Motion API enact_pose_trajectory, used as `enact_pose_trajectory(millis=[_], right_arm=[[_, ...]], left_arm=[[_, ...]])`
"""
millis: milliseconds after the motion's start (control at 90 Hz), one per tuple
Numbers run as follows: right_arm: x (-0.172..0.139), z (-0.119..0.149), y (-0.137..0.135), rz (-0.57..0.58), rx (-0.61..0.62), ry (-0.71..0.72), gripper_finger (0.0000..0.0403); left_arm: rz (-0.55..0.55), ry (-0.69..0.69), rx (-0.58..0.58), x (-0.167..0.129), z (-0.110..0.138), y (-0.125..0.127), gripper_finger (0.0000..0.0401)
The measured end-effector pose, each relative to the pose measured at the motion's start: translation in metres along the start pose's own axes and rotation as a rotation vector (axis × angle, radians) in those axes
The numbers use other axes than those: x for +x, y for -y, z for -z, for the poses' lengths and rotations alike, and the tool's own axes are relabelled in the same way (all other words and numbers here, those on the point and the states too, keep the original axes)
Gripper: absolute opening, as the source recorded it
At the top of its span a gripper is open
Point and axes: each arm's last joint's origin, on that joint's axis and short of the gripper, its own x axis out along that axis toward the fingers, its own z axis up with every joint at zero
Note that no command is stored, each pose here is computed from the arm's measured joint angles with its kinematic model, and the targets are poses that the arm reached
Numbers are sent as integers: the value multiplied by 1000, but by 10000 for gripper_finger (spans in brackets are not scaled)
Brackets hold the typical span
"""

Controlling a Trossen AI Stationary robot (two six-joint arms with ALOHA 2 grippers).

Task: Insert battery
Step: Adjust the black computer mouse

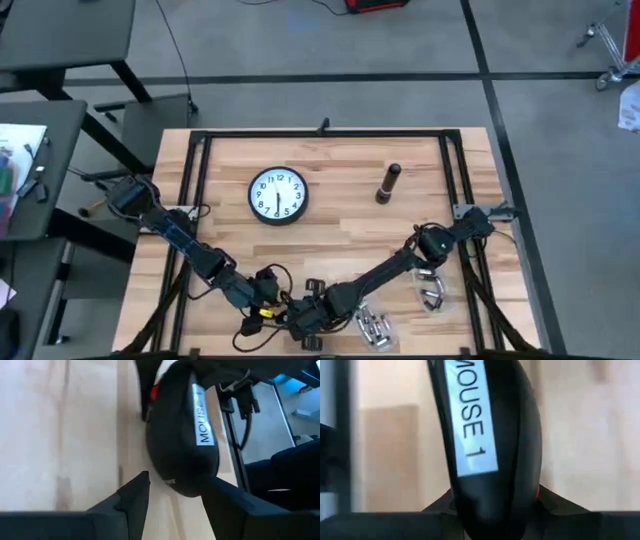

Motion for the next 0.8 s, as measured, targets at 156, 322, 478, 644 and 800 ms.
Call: enact_pose_trajectory(millis=[156,322,478,644,800], right_arm=[[-1,3,15,187,-178,-29,93],[-2,8,37,407,-328,-120,92],[3,11,69,550,-283,-216,91],[12,11,95,548,-194,-286,97],[13,10,102,536,-168,-298,117]], left_arm=[[-55,17,30,2,-9,-14,155],[-182,-30,38,-3,-16,-35,155],[-281,-157,4,-21,-18,-52,155],[-371,-191,-19,-45,-25,-59,155],[-401,-179,-21,-60,-30,-59,155]])
